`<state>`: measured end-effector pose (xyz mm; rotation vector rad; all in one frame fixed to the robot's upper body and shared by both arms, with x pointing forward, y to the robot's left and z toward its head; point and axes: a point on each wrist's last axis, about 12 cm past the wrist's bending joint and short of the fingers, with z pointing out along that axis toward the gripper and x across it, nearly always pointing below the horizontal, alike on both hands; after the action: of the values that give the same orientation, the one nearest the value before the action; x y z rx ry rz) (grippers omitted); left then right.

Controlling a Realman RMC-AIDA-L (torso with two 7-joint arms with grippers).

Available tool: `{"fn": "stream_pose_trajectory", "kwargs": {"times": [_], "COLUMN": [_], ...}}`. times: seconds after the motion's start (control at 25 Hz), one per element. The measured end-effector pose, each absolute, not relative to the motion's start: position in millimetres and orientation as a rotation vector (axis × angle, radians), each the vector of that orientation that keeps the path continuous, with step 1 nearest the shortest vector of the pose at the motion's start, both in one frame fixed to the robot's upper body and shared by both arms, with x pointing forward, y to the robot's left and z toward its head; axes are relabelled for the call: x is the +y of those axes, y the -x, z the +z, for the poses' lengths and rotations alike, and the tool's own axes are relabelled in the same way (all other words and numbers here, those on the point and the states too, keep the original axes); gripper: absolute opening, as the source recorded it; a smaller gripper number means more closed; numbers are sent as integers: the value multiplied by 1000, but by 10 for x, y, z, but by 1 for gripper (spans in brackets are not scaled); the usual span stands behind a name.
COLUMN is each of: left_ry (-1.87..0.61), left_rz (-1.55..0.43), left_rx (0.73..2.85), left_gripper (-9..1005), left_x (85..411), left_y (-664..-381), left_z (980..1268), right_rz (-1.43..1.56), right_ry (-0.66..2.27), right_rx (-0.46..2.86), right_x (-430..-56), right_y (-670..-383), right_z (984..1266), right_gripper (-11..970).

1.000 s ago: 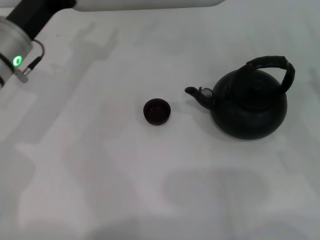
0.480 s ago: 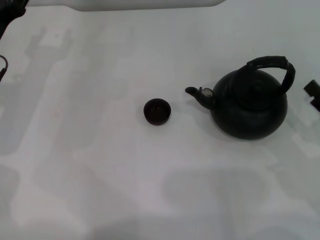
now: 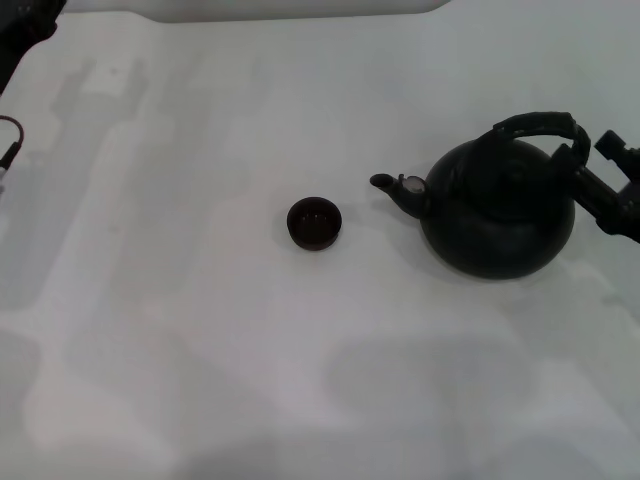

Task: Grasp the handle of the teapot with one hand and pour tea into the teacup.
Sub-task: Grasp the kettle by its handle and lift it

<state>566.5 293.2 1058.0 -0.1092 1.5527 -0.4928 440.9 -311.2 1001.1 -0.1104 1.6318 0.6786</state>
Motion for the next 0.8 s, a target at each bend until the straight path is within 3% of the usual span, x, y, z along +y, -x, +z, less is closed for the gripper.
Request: {"fn": "stream_pose_trajectory", "kwargs": {"times": [0.6,0.8], "left_ry": [135,135], "left_rz": [-515,-516], "left_rx": [1572,1572], "left_gripper": [714,714], "left_x": [2937,2930], "left_y": [-5643,-5645], "left_z": [10525,10525], "right_rz": [643,645], "right_ry": [150,145], "right_rx": [1647,1638], "right_x": [-3037,-3018], "right_y": [-4455,-4480], "right_z": [9982,9996], "right_gripper": [746,555]}}
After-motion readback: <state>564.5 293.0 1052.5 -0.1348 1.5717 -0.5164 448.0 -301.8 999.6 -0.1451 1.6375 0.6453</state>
